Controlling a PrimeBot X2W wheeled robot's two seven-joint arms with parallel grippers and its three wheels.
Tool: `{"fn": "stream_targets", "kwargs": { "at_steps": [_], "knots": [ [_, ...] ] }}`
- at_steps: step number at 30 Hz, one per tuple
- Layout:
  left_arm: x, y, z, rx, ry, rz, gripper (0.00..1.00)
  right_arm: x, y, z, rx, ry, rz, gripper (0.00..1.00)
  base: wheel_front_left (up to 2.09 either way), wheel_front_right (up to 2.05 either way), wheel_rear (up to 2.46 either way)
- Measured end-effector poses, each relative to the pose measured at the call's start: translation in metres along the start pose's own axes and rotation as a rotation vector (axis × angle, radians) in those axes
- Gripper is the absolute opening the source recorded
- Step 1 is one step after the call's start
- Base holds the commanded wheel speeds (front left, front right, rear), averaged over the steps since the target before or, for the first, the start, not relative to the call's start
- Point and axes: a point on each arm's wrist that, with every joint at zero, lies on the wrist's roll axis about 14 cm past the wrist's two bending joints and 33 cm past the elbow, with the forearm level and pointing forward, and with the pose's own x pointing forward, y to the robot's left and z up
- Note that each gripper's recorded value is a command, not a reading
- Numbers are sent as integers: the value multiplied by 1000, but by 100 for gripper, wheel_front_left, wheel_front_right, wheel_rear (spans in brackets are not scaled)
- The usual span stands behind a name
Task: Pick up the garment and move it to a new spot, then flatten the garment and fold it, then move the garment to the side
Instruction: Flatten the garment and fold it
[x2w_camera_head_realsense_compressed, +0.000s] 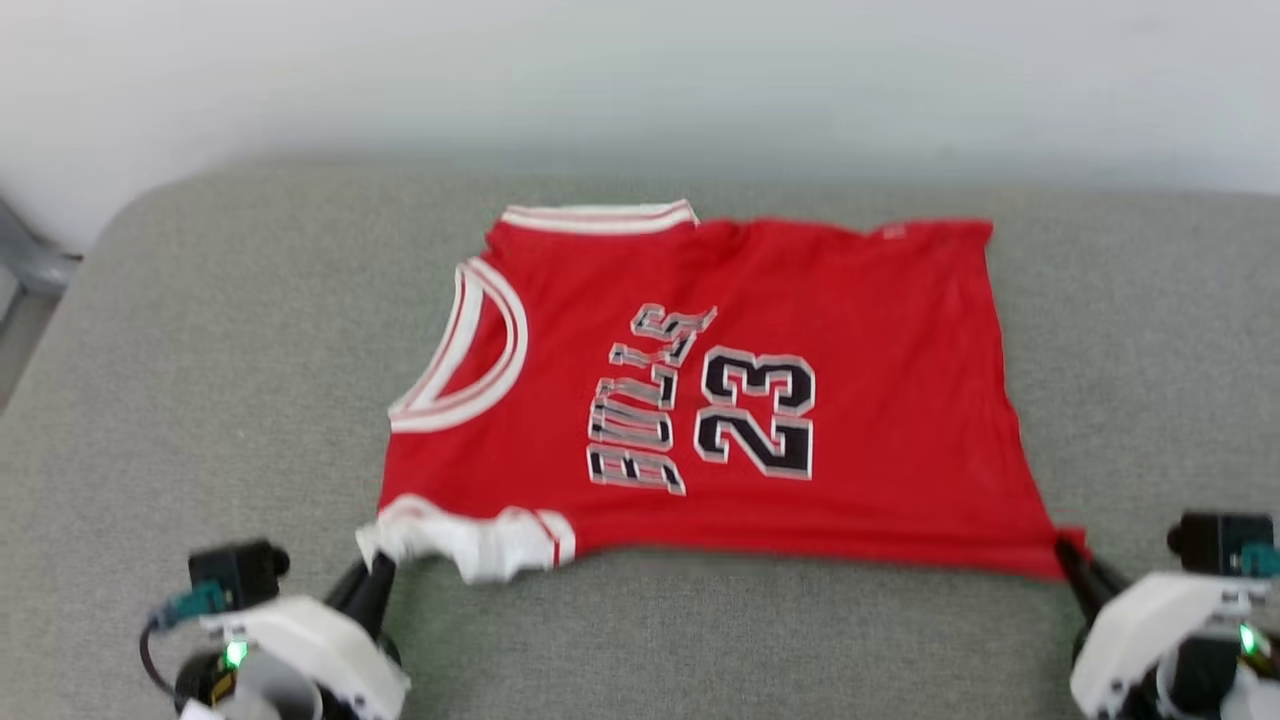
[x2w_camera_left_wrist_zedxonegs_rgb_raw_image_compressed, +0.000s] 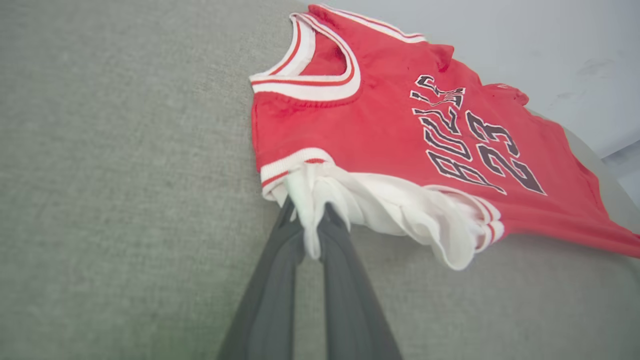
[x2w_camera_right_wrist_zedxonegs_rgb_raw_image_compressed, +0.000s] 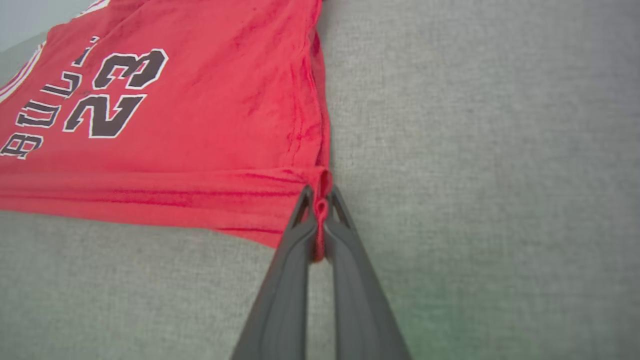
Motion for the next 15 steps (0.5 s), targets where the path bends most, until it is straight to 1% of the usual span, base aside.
{"fn": "stream_targets", "kwargs": {
  "at_steps": [5,10,12,15],
  "knots": [
    [-41,-2,-18,-30,47,30,0,-44,2,-22,18,41,-18,0,0,0,0],
    [-78,-6,-35,-73,100,58,0,-77,9,-40,60,83,-25,0,0,0,0],
    [-97,-10,-41,-89,134,71,0,-94,1,-49,67,117,-56,0,0,0,0],
    [-103,-10,-33,-83,126,77,0,-99,2,-49,66,122,-59,0,0,0,0]
  ]
}}
